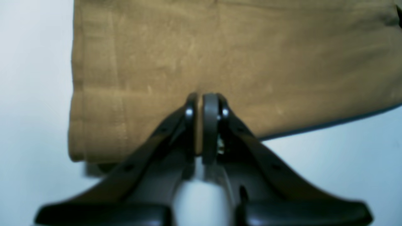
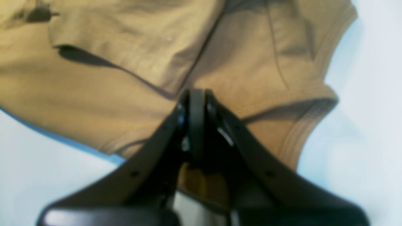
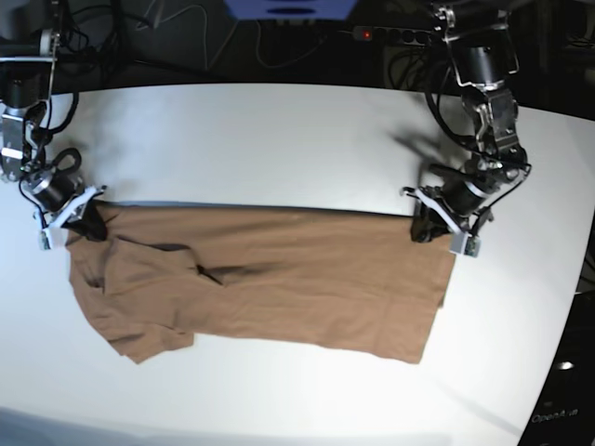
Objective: Fold the T-shirt properly
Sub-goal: 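Keep pulling the tan shirt toward the robot with both grippers, then open the right gripper and lift it off the shirt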
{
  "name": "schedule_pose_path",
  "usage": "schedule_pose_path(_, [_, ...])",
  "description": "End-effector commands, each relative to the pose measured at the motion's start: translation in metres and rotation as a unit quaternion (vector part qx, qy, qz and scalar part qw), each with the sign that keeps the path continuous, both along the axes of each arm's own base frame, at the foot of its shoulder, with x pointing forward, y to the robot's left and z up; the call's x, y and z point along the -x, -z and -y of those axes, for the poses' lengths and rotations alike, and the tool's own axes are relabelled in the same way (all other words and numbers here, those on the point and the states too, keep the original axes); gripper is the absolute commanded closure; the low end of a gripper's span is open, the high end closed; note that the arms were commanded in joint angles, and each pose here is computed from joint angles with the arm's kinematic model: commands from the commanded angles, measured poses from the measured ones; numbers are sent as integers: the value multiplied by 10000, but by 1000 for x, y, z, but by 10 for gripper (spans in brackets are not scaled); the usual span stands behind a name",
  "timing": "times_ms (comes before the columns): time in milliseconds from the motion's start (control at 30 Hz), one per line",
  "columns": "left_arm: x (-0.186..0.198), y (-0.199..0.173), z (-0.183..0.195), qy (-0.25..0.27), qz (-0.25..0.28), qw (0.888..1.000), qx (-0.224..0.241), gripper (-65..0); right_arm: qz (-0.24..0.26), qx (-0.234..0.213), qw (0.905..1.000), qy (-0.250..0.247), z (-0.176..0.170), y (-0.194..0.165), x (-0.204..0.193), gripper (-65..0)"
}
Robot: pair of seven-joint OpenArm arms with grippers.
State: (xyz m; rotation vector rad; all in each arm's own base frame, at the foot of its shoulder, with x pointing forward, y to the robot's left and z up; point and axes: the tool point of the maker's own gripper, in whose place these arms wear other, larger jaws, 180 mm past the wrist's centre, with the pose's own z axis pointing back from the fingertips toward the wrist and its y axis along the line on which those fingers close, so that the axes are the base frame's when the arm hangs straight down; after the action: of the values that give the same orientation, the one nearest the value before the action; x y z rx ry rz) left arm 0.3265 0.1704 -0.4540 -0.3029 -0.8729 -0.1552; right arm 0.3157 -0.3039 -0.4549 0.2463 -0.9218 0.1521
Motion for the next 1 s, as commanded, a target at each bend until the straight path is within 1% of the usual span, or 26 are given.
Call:
schedule_pose_path(0, [46, 42, -11, 274, -1127, 9910, -672, -37, -1477, 793, 9853, -333, 18, 51, 61, -6])
schedule_pose_path(67, [52, 43, -11, 281, -1142, 9907, -689, -37, -1511, 755, 9851, -334, 16, 56, 72, -6])
schedule_pose_path(167, [61, 46, -10, 330, -1353, 9873, -761, -37, -1610, 720, 9838, -331, 16, 63, 91, -6])
schedule_pose_path(200, [63, 46, -9, 337, -1383, 9868, -767, -37, -1632, 704, 9836, -298, 17, 65, 97, -6])
schedule_pose_path(300, [68, 41, -7, 358, -1342, 9868, -831, -37, -1614, 634, 9848, 11, 30, 66, 115, -6])
schedule_pose_path(367, [71, 38, -6, 367, -1305, 9871, -850, -37, -1549, 551, 9863, 129, 30, 67, 123, -6])
schedule_pose_path(500, [77, 40, -2, 381, -1337, 9868, -826, -37, -1516, 499, 9870, 196, 31, 69, 139, -6])
schedule_pose_path(600, [89, 47, 2, 382, -1445, 9858, -772, -37, -1543, 474, 9867, 207, 31, 72, 153, -6])
schedule_pose_path(767, [92, 48, 2, 384, -1467, 9855, -763, -37, -1665, 469, 9847, 205, 31, 76, 169, -6])
schedule_pose_path(967, [92, 48, 3, 384, -1467, 9855, -755, -37, -1665, 465, 9847, 207, 31, 77, 171, -6])
